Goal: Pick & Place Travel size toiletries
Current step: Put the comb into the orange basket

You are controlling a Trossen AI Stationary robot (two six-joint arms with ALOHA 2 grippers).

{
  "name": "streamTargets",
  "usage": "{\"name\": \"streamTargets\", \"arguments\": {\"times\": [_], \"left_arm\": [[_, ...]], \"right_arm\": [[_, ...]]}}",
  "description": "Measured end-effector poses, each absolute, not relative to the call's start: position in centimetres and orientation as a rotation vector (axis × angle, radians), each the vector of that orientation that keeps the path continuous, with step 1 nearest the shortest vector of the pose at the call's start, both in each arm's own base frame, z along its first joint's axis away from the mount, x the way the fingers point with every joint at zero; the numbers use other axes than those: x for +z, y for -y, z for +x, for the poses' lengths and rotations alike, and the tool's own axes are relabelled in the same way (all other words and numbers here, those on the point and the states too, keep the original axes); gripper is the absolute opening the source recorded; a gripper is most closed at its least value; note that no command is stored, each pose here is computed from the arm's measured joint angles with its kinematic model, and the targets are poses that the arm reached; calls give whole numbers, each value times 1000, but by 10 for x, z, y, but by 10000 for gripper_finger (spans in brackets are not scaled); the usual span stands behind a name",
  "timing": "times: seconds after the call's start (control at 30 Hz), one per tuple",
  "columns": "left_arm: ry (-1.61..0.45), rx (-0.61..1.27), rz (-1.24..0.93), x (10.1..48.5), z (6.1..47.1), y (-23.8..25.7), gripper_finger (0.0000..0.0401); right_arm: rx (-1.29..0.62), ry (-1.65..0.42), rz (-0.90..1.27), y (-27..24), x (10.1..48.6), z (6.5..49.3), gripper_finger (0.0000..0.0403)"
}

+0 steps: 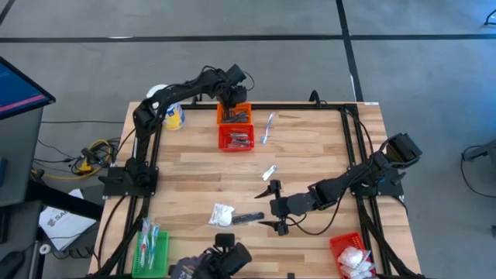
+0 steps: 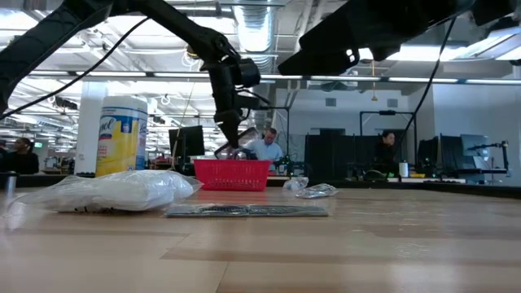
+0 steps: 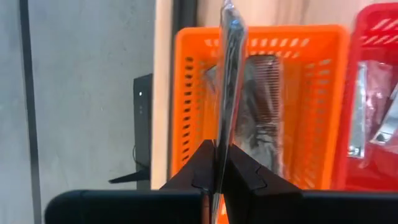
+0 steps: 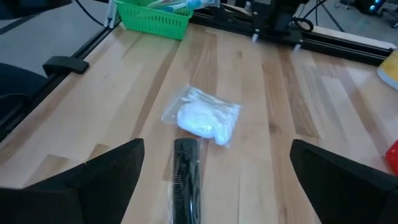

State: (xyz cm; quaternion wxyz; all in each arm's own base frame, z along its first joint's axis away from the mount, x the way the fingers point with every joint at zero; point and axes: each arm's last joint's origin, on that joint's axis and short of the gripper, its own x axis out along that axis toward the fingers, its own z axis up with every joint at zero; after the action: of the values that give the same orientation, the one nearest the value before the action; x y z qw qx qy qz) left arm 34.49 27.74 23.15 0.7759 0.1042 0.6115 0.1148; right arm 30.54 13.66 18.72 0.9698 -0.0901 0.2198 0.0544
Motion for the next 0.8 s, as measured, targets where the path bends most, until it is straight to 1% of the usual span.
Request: {"name": "streamTargets", "arguments": {"times": [0.17, 0.47, 0.67, 0.8], "left_arm": [[-1338, 202, 256, 225, 350, -267, 5], [-1335, 203, 254, 222, 352, -267, 6], [-1380, 170, 188, 194, 356, -272, 6], [-1391, 166, 184, 184, 359, -274, 6]], "right_arm": [[107, -444, -172, -136, 187, 306, 397], [107, -444, -172, -137, 187, 306, 397], [107, -447, -174, -136, 187, 305, 396], [106, -450, -171, -137, 186, 305, 398]]}}
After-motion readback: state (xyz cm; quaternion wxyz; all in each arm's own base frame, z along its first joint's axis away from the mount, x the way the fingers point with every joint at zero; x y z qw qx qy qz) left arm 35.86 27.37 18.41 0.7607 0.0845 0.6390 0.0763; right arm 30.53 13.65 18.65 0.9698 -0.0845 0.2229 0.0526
